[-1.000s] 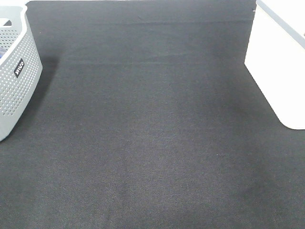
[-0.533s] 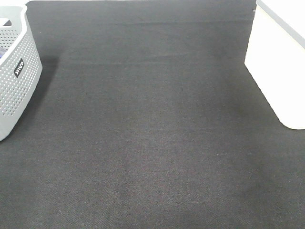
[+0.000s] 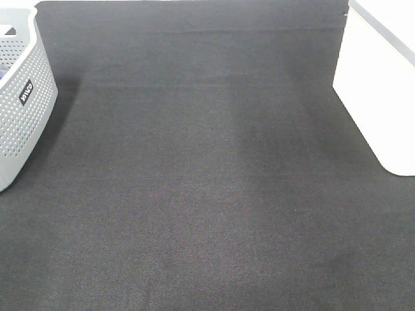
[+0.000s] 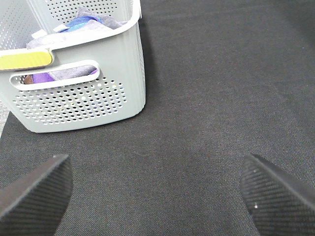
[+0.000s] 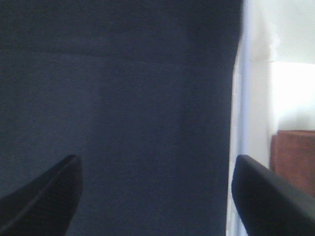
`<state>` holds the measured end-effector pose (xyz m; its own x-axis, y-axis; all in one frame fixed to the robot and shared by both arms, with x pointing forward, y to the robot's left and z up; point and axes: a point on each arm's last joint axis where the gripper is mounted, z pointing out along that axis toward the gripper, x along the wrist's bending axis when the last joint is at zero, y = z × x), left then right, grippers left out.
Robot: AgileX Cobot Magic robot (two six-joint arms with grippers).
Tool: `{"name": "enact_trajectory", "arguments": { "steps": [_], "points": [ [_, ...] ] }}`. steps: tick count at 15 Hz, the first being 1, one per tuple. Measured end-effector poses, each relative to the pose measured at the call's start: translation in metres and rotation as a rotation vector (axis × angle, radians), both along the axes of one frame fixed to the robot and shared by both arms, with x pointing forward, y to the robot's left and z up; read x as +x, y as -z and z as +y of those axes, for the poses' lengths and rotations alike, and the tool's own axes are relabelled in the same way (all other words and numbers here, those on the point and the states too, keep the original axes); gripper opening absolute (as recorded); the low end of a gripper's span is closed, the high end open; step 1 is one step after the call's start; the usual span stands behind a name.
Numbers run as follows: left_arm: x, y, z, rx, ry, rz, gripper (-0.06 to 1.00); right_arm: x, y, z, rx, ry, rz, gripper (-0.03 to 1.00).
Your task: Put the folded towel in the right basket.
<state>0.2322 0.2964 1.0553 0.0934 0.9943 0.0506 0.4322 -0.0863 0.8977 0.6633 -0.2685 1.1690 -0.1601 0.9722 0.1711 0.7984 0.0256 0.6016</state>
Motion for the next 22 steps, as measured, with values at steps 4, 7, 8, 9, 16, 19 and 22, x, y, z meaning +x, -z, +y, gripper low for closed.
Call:
{"name": "enact_trajectory", "arguments": {
  "steps": [4,7,8,9,16,19,22],
  "points": [
    [0.0,0.0,0.0,0.0,0.0,0.0,0.87,-0.038,-0.037,0.023,-0.085,-0.008,-0.083,0.78],
    [0.0,0.0,0.0,0.0,0.0,0.0,0.87,-0.081,-0.037,0.017,-0.105,-0.003,-0.034,0.78],
    [0.0,0.0,0.0,0.0,0.0,0.0,0.87,-0.099,-0.033,0.014,-0.111,-0.004,-0.009,0.78],
    [0.0,0.0,0.0,0.0,0.0,0.0,0.87,-0.116,-0.024,0.012,-0.116,-0.006,0.026,0.78],
    [0.0,0.0,0.0,0.0,0.0,0.0,0.87,-0.242,0.056,-0.004,-0.158,-0.014,0.24,0.78],
    [0.0,0.0,0.0,0.0,0.0,0.0,0.87,-0.295,0.091,-0.01,-0.164,-0.016,0.274,0.78],
    [0.0,0.0,0.0,0.0,0.0,0.0,0.87,-0.344,0.117,-0.017,-0.172,-0.011,0.216,0.78]
  ]
}}
